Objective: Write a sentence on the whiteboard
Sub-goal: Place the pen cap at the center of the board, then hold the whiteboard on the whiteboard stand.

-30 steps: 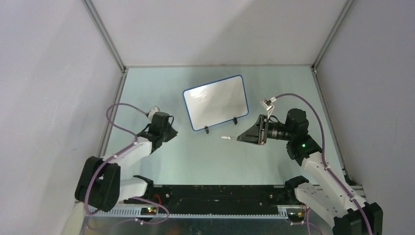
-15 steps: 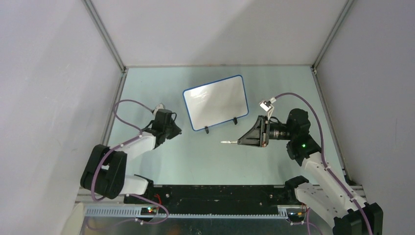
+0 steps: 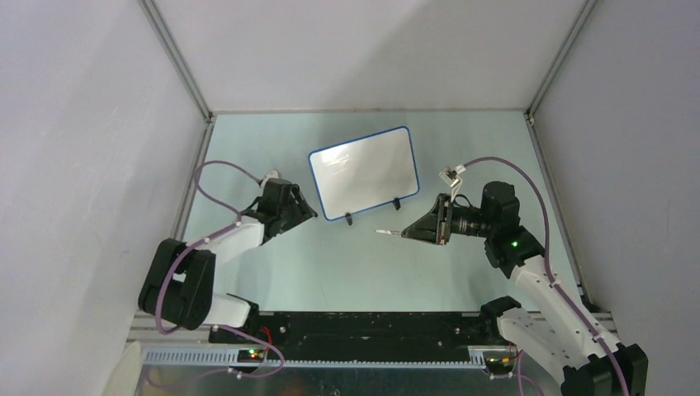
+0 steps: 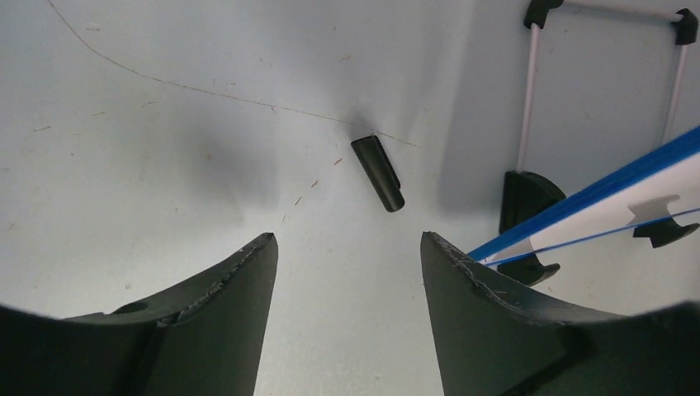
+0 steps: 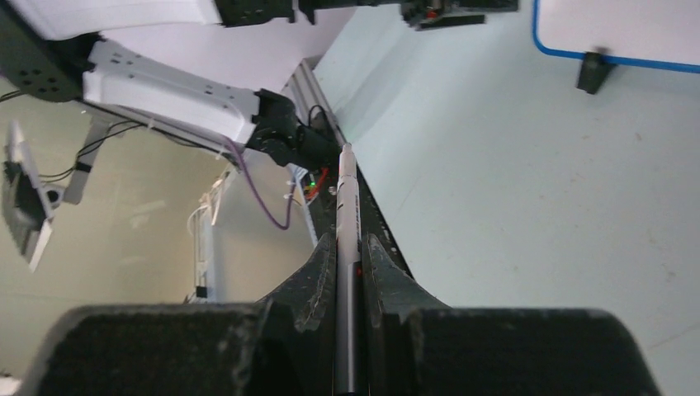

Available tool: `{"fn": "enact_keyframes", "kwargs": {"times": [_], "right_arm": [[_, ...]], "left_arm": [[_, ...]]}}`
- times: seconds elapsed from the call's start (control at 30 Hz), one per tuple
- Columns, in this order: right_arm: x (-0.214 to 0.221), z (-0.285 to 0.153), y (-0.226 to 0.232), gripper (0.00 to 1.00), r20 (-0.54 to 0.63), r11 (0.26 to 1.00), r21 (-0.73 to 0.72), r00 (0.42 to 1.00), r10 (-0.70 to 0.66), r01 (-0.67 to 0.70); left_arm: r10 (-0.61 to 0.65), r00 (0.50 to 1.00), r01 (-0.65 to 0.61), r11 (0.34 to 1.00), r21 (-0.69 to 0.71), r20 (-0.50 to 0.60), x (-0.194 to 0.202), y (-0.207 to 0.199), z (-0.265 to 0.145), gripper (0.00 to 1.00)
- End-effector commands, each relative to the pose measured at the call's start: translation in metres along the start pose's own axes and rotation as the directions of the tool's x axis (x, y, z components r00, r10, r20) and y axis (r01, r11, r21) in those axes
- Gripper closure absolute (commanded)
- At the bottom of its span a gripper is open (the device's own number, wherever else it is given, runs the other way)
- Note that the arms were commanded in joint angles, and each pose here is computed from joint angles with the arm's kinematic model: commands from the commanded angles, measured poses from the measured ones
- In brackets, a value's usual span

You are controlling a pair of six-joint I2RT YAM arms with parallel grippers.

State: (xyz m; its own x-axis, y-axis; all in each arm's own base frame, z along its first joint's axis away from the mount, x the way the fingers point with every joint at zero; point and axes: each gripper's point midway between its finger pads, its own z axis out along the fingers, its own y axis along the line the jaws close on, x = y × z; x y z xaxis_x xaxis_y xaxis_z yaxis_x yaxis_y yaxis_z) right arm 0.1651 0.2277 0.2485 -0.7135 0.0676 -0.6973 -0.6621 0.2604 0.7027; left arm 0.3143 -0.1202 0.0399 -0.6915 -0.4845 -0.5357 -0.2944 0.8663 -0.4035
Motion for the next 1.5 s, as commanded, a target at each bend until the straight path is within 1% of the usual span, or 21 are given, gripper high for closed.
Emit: {"fn": "enact_keyframes", "kwargs": {"times": [0.0,0.2,0.3,0.5,0.63,0.73,0.77,0.8,0.87,0.9,0.97,1.03,1.13,1.17,1.23,1.27,1.3,1.33,1.4,1.43,1.47], "right_arm": [[-0.018,-0.005,-0.009,1.0,0.061,0.99,0.116,0.995,-0.081,0.074],[-0.027,-0.013,-0.038,1.0,0.115,0.953,0.293,0.986,-0.116,0.078],[-0.031,-0.015,-0.047,1.0,0.132,0.935,0.344,0.982,-0.134,0.081],[-0.051,-0.013,-0.055,1.0,0.178,0.901,0.421,0.965,-0.192,0.102],[-0.066,-0.007,-0.056,1.0,0.173,0.889,0.439,0.959,-0.224,0.128],[-0.075,0.001,-0.057,1.0,0.158,0.891,0.43,0.96,-0.231,0.144],[-0.076,0.004,-0.059,1.0,0.153,0.893,0.426,0.961,-0.232,0.147],[-0.079,0.005,-0.058,1.0,0.155,0.894,0.422,0.959,-0.237,0.152],[-0.083,0.008,-0.057,1.0,0.159,0.899,0.409,0.958,-0.24,0.157],[-0.086,0.011,-0.056,1.0,0.162,0.903,0.399,0.956,-0.243,0.161],[-0.089,0.012,-0.054,1.0,0.172,0.907,0.388,0.955,-0.243,0.161],[-0.091,0.014,-0.053,1.0,0.177,0.911,0.381,0.954,-0.242,0.16],[-0.091,0.016,-0.051,1.0,0.18,0.917,0.365,0.954,-0.239,0.161],[-0.092,0.017,-0.05,1.0,0.183,0.919,0.36,0.953,-0.24,0.162],[-0.092,0.016,-0.047,1.0,0.183,0.921,0.352,0.953,-0.243,0.167],[-0.092,0.015,-0.045,1.0,0.185,0.92,0.351,0.951,-0.247,0.171],[-0.091,0.014,-0.045,1.0,0.184,0.919,0.355,0.951,-0.248,0.171],[-0.093,0.013,-0.043,1.0,0.188,0.916,0.358,0.947,-0.259,0.179],[-0.092,0.01,-0.041,1.0,0.187,0.913,0.365,0.947,-0.262,0.18],[-0.092,0.01,-0.041,1.0,0.188,0.913,0.365,0.946,-0.264,0.182],[-0.092,0.009,-0.039,1.0,0.189,0.912,0.363,0.944,-0.27,0.188]], "left_arm": [[0.008,0.996,-0.012,0.999,0.04,0.083,-0.021,-0.008,-0.017,0.29],[0.018,0.981,-0.033,0.996,0.078,0.192,-0.034,-0.006,-0.043,0.2],[0.017,0.968,-0.044,0.994,0.105,0.25,-0.038,-0.003,-0.056,0.02],[-0.019,0.917,-0.096,0.959,0.266,0.398,-0.059,-0.025,-0.08,0.01],[-0.046,0.897,-0.145,0.909,0.39,0.439,-0.064,-0.037,-0.085,0.01],[-0.021,0.889,-0.203,0.877,0.435,0.457,-0.067,-0.041,-0.084,0.01],[0.009,0.861,-0.273,0.851,0.448,0.508,-0.074,-0.048,-0.09,0.01],[0.019,0.828,-0.356,0.791,0.498,0.561,-0.075,-0.061,-0.102,0.01],[0.042,0.766,-0.452,0.744,0.491,0.641,-0.074,-0.062,-0.111,0.01],[0.053,0.756,-0.466,0.743,0.48,0.652,-0.075,-0.061,-0.111,0.01],[0.116,0.758,-0.511,0.717,0.474,0.642,-0.076,-0.063,-0.106,0.01],[0.171,0.756,-0.568,0.65,0.504,0.632,-0.082,-0.08,-0.107,0.01],[0.177,0.765,-0.577,0.613,0.539,0.619,-0.094,-0.092,-0.099,0.02],[0.183,0.786,-0.566,0.598,0.567,0.591,-0.098,-0.095,-0.089,0.02],[0.165,0.82,-0.536,0.558,0.633,0.549,-0.103,-0.102,-0.08,0.02],[0.138,0.847,-0.494,0.561,0.664,0.513,-0.103,-0.102,-0.068,0.01],[0.123,0.847,-0.494,0.545,0.678,0.518,-0.111,-0.105,-0.068,0.01],[0.098,0.866,-0.46,0.539,0.705,0.49,-0.112,-0.106,-0.059,0.01],[0.075,0.887,-0.43,0.498,0.754,0.456,-0.117,-0.111,-0.051,0.08],[0.068,0.872,-0.46,0.448,0.766,0.484,-0.125,-0.119,-0.058,0.11],[0.047,0.897,-0.415,0.435,0.8,0.439,-0.122,-0.12,-0.053,0.13]]}}
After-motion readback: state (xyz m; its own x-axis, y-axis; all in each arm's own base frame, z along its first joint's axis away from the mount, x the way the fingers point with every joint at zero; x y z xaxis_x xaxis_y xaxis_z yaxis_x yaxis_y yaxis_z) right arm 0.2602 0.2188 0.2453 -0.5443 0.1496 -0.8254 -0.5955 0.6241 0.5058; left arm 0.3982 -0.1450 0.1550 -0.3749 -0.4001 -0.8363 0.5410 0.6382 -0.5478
